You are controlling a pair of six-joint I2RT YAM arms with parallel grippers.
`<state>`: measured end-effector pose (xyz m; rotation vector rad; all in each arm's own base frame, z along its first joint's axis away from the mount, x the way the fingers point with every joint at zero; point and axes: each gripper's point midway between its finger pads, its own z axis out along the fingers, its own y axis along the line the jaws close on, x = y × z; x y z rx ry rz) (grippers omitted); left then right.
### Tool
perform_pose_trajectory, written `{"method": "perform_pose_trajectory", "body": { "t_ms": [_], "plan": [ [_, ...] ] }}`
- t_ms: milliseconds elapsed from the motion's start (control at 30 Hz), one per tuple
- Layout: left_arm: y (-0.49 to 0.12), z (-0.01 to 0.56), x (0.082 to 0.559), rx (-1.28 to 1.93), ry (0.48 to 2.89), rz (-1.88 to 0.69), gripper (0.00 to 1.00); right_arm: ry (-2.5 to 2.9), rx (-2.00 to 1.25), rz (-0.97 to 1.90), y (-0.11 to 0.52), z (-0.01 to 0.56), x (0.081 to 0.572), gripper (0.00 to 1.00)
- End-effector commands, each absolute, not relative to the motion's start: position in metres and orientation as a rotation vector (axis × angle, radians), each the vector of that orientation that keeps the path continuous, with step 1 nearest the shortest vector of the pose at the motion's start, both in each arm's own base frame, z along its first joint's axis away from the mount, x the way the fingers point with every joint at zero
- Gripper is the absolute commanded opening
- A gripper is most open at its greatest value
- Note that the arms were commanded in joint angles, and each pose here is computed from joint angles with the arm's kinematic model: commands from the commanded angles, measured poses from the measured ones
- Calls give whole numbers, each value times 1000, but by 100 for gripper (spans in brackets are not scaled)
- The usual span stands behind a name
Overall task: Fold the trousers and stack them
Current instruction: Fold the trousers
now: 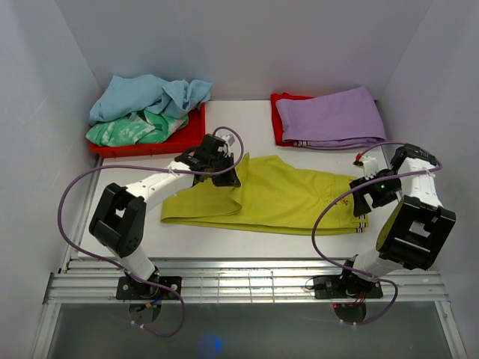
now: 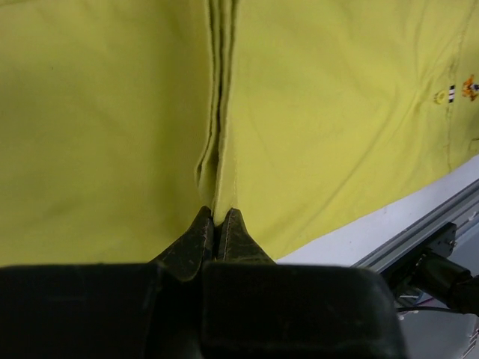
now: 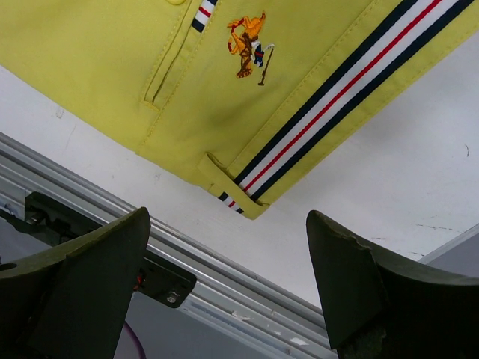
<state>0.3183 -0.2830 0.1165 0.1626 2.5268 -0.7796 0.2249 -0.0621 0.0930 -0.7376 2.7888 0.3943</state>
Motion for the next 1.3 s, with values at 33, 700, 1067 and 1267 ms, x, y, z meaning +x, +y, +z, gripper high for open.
{"method": "perform_pose_trajectory", "body": {
  "t_ms": [33, 700, 1067, 1267],
  "plan": [
    [-286, 109, 321, 123, 2502, -772, 10, 2783, -739, 382, -62, 96, 222, 90],
    [-133, 153, 310, 227, 2440, -771, 91, 2443, -637, 739, 17, 147, 269, 93],
    [-54, 130, 296, 449, 2501, -157, 81, 2639, -597, 616, 39, 79, 263, 57],
    [-29, 130, 271, 463, 2498, 6, 87, 2701, -573, 597, 35, 62, 246, 59]
  ]
}}
